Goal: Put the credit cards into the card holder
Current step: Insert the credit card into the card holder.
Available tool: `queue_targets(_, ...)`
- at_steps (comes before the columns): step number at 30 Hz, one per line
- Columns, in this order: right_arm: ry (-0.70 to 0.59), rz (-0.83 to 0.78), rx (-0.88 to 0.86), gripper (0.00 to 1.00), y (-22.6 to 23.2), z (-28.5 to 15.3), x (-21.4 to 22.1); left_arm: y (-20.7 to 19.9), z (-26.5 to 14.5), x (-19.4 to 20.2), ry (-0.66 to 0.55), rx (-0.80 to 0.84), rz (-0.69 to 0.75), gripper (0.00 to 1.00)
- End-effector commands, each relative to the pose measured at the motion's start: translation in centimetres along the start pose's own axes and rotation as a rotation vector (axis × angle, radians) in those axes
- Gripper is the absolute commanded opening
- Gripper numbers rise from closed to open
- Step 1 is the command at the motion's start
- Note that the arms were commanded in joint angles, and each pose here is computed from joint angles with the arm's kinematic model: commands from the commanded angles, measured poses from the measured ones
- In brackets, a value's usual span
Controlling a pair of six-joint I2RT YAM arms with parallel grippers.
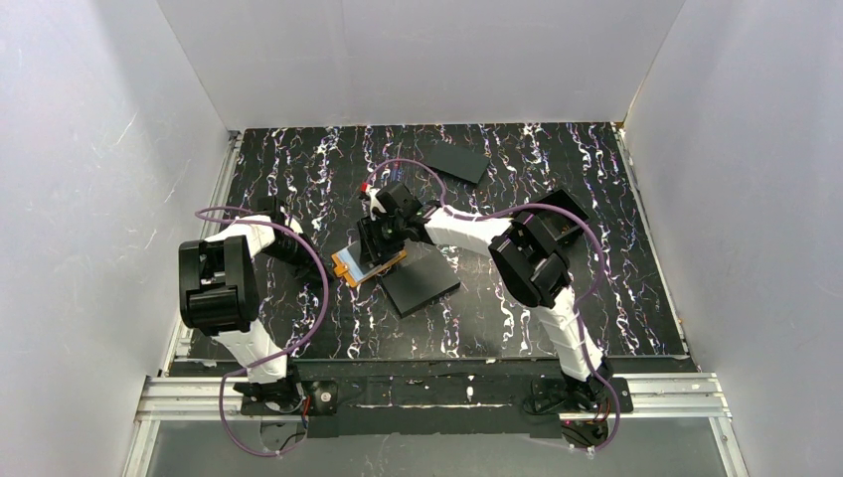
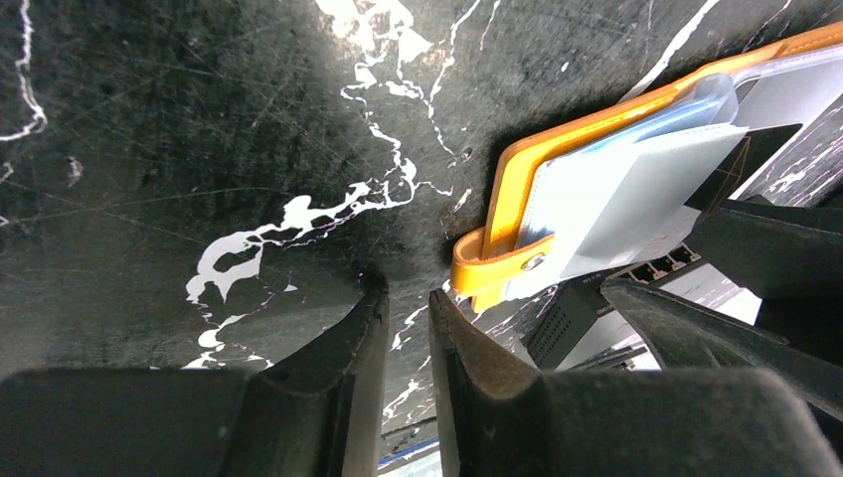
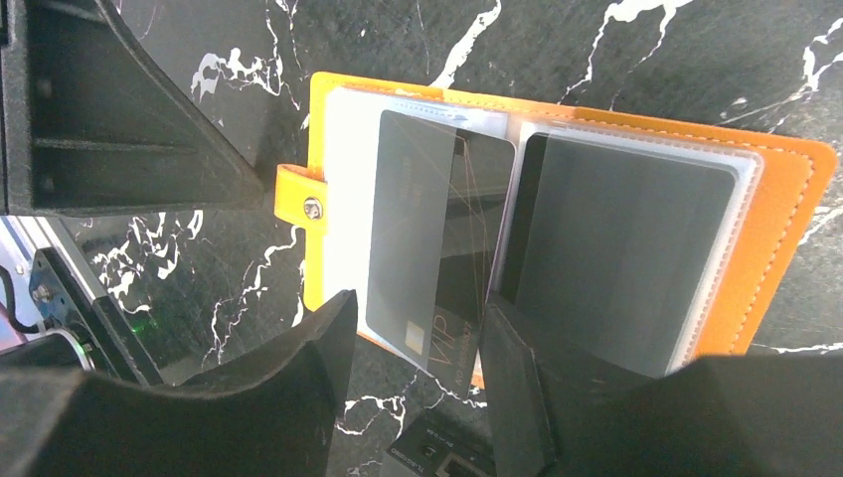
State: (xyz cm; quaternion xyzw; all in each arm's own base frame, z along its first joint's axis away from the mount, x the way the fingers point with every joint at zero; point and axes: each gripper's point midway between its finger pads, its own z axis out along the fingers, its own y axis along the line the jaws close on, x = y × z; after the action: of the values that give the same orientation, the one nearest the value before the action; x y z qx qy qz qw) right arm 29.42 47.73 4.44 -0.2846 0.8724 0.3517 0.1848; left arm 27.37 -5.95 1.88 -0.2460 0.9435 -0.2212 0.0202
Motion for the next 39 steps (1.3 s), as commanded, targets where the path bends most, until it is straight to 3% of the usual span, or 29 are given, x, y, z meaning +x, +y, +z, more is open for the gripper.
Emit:
queue_targets(1, 0.031, -0.049, 0.001, 0.57, 0.2, -1.1, 0.0, 0.0, 0.3, 0.5, 0.017, 0.001, 0.006, 0.20)
queue_targets(10, 0.099, -0.207, -0.024, 0.48, 1.8, 0.4, 1.5, -0.9, 1.0, 1.0, 0.057, 0.040, 0.018, 0.20)
queue_targets(17, 0.085, -0.318, -0.062, 0.55, 2.3, -0.5, 0.6, -1.0, 1.0, 0.9, 0.052, 0.037, 0.024, 0.20)
queue_targets(19, 0.030, -0.284, -0.143, 0.57, 3.7, -1.1, -0.5, -1.0, 1.0, 0.9, 0.050, 0.037, 0.025, 0.20)
queue_targets(22, -0.045, -0.086, -0.247, 0.59, 3.5, -2.3, -2.0, -1.0, 0.9, 0.9, 0.050, 0.037, 0.026, 0.20)
queue_targets(24, -0.025, -0.031, -0.194, 0.60, 2.2, -2.7, -1.8, -1.0, 0.8, 1.0, 0.048, 0.036, 0.029, 0.20)
queue_targets(27, -0.003, -0.049, -0.098, 0.60, 1.0, -3.4, -1.9, -1.0, 0.6, 0.9, 0.041, 0.038, 0.032, 0.20)
queue_targets(34, -0.004, -0.048, -0.056, 0.59, 0.1, -3.3, -1.4, -1.5, 0.6, 0.9, 0.042, 0.058, 0.037, 0.19)
queue_targets(39, 0.022, -0.061, -0.077, 0.48, 0.4, -2.0, -0.7, -2.2, 1.2, 1.7, 0.077, 0.081, 0.053, 0.19)
